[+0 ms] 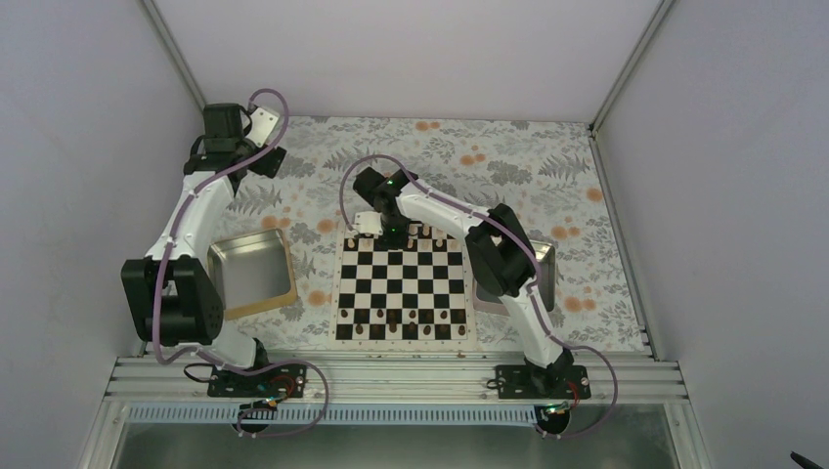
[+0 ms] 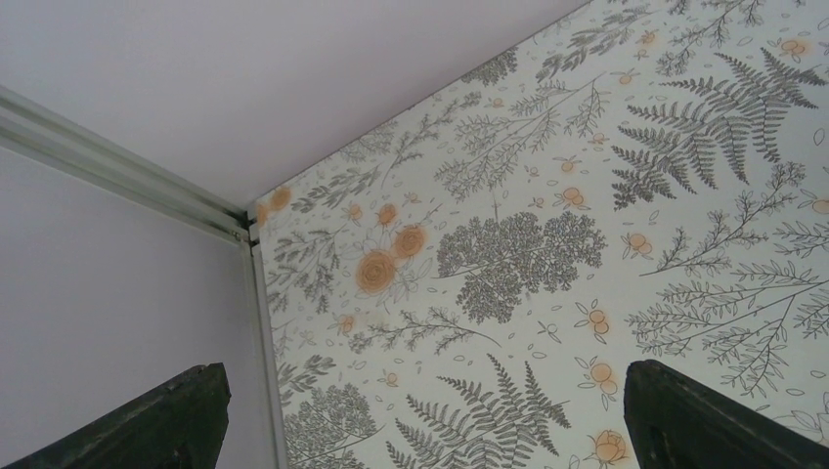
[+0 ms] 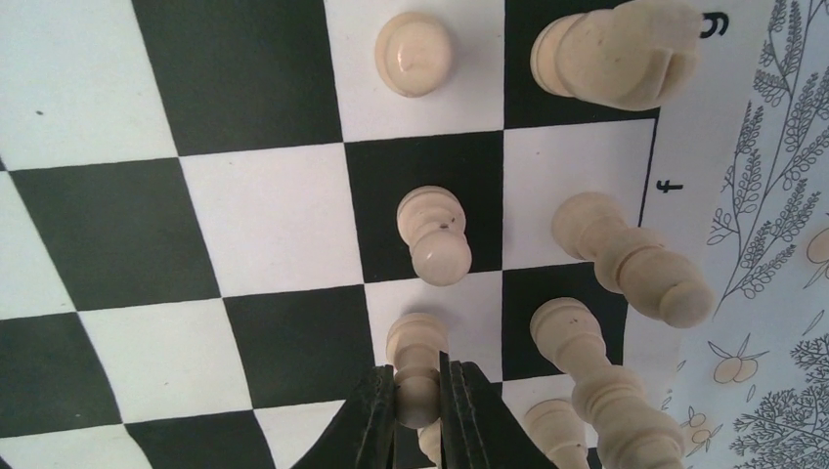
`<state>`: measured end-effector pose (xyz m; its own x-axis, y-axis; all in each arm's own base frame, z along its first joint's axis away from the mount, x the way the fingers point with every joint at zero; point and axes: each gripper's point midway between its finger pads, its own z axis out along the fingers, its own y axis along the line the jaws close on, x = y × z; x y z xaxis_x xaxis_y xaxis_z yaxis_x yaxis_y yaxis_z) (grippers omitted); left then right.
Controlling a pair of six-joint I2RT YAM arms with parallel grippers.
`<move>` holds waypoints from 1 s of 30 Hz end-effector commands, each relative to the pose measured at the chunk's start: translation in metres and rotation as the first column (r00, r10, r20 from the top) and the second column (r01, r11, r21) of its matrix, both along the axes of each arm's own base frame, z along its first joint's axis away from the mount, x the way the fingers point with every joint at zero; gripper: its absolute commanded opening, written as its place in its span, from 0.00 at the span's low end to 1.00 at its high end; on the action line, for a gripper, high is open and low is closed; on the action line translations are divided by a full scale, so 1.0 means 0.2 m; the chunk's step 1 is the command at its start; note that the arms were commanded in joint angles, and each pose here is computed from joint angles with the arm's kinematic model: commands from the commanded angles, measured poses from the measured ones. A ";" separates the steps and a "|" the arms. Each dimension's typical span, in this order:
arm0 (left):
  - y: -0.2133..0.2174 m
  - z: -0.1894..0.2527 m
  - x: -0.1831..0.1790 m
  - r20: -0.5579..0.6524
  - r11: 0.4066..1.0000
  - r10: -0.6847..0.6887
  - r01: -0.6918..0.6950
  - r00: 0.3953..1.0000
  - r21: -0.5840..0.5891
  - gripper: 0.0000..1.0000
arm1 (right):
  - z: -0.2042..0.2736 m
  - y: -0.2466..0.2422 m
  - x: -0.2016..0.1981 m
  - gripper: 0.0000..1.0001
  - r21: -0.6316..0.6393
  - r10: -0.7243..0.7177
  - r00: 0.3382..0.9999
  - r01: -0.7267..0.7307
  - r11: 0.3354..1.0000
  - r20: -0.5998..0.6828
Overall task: Set up the chess pieces on the board
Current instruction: Place the chess piece on the chessboard.
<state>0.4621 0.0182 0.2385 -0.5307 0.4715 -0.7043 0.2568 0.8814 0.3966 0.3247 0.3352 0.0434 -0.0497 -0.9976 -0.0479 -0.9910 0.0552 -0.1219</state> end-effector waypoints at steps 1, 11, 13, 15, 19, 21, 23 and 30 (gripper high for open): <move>-0.03 0.10 -0.01 0.056 1.000 -0.022 0.022 0.998 -0.007 1.00 | -0.02 0.01 0.03 0.11 -0.006 -0.020 1.000 0.020 1.000 0.018; -0.04 0.10 -0.02 0.055 0.999 -0.032 0.032 0.998 -0.013 1.00 | -0.03 -0.01 0.04 0.12 -0.012 -0.028 0.999 0.028 1.000 0.024; -0.05 0.10 -0.02 0.054 0.999 -0.034 0.034 0.998 -0.015 1.00 | -0.03 -0.01 0.05 0.12 -0.011 -0.030 0.999 0.030 0.999 0.031; -0.05 0.10 -0.02 0.052 0.999 -0.039 0.040 0.998 -0.016 1.00 | -0.03 0.00 0.04 0.14 -0.011 -0.029 0.999 0.030 0.999 0.031; -0.06 0.10 -0.03 0.050 0.999 -0.048 0.049 0.998 -0.020 1.00 | -0.02 0.00 0.05 0.23 -0.007 -0.036 0.999 0.036 0.999 0.036; -0.06 0.10 -0.03 0.052 0.999 -0.048 0.049 0.998 -0.020 1.00 | -0.01 0.00 0.06 0.31 -0.001 -0.040 0.998 0.040 0.999 0.044; -0.06 0.10 -0.03 0.051 0.998 -0.051 0.052 0.997 -0.020 1.00 | 0.01 0.00 0.06 0.32 0.004 -0.040 0.998 0.040 0.999 0.043; -0.06 0.13 -0.04 0.068 0.999 -0.048 0.050 0.996 -0.017 1.00 | 0.21 0.02 0.06 0.43 0.058 -0.056 0.996 0.052 0.997 0.076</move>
